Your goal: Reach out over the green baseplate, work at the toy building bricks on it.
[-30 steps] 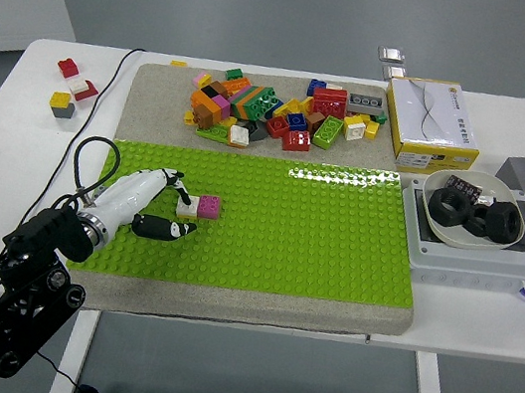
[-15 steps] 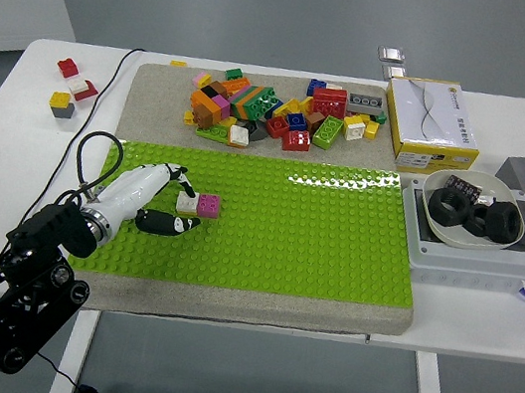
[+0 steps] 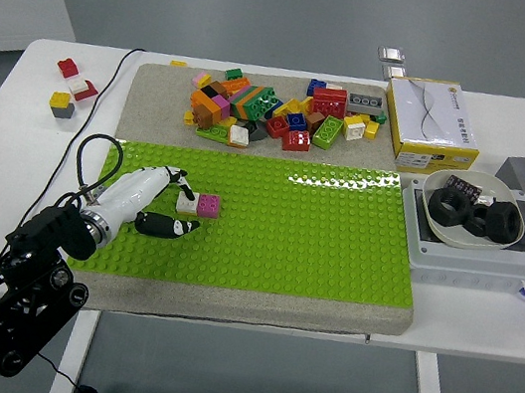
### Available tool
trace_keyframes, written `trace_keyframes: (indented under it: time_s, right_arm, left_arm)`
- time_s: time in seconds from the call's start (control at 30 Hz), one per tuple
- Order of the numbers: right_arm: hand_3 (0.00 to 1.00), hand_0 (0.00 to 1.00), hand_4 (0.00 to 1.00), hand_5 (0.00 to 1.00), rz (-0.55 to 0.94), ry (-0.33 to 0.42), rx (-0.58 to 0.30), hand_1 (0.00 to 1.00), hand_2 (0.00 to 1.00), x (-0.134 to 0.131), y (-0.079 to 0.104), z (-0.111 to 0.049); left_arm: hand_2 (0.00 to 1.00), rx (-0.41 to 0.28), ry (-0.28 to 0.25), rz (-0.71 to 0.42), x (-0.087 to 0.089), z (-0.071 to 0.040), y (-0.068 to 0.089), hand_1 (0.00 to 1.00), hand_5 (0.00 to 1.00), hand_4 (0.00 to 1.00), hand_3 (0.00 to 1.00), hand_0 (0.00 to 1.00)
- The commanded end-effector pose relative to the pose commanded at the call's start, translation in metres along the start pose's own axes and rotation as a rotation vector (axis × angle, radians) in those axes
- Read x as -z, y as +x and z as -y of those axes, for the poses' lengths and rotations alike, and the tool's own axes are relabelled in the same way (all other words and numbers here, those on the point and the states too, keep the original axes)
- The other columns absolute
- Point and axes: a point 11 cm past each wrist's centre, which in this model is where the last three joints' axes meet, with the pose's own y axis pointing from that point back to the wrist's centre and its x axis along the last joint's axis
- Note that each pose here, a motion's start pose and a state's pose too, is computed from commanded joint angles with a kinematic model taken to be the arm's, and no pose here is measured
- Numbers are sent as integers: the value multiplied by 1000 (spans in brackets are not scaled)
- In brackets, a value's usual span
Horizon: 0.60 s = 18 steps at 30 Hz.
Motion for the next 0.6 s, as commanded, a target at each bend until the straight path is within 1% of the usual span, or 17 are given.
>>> trace_keyframes:
  time_s: [0.13,0.6]
  right_arm:
    - [728,671,759,971,2,0,0,664,723,0,0,0]
    - [726,672,758,966,-13,1,-2,663,721,1,0,0]
  left_arm:
    - [911,-3,1,-1,1,0,1,935,336,815,609,985]
    - [911,6,26,-10,12,1,-2,932,332,811,607,984]
